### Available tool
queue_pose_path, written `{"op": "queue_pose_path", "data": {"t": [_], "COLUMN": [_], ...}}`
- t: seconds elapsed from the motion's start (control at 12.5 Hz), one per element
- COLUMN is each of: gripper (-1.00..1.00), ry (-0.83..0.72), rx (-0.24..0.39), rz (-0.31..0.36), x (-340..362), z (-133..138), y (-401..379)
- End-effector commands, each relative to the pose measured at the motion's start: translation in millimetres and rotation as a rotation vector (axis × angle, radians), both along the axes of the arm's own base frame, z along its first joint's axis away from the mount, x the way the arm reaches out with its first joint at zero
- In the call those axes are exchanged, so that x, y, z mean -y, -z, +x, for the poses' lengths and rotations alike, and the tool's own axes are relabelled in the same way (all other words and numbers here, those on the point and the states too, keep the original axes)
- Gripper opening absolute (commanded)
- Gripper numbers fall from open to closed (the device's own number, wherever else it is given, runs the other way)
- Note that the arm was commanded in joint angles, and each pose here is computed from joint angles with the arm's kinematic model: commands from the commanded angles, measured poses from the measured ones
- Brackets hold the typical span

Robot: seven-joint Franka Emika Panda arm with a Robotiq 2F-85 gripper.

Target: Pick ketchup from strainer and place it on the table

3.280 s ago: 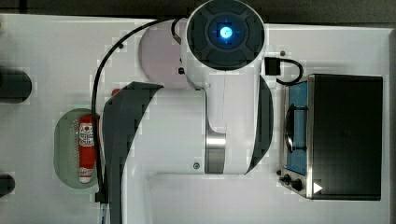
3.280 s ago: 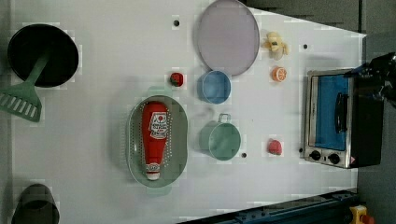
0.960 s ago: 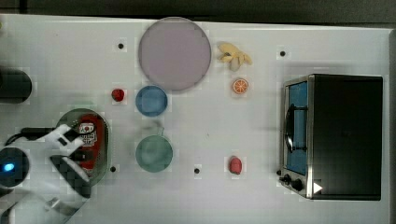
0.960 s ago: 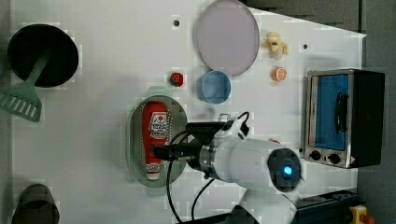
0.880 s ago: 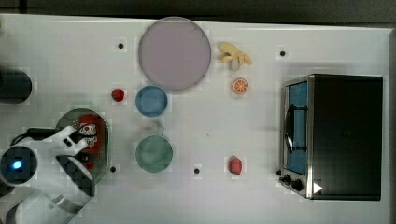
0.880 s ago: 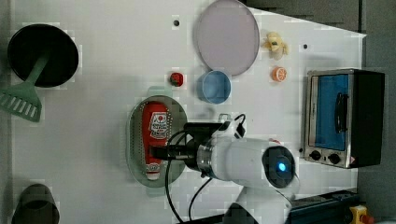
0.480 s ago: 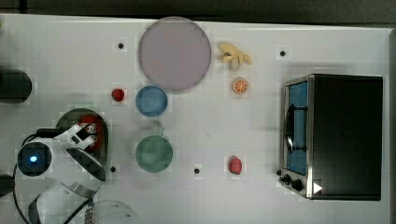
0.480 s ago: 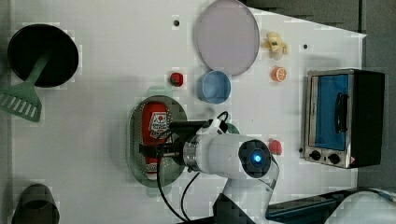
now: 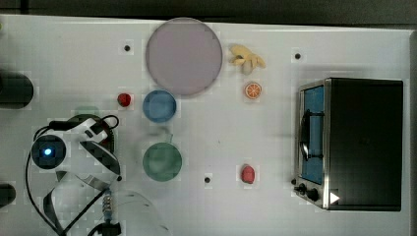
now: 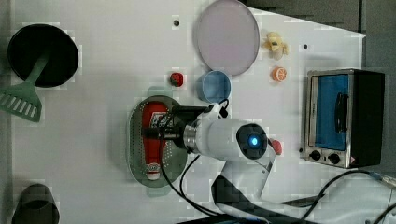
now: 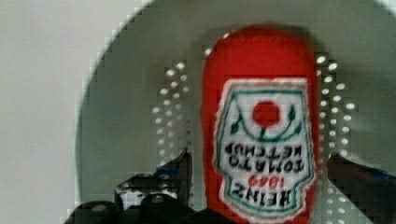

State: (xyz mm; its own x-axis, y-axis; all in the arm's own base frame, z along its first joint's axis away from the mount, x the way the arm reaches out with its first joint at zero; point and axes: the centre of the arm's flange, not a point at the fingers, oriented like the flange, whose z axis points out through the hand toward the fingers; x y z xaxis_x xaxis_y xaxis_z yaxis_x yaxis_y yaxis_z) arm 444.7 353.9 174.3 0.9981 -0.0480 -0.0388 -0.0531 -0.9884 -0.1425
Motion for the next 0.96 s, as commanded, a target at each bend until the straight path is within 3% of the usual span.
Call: {"op": "queue_pose_path", "data": {"t": [0.08,0.32,0.64,0.96], "gripper": [0.91,0.20,0.19,0.19], "ry": [0.051,0.044,0.029,0.128], "rx": [-0.007,0.004,0.067,0.063], "rz": [-0.002,-0.008,-0.004,-0.069], "x": [-21,-23,-35,-31], "z": [-3,-4,-4,2], "y": [9,9,-38,-116]}}
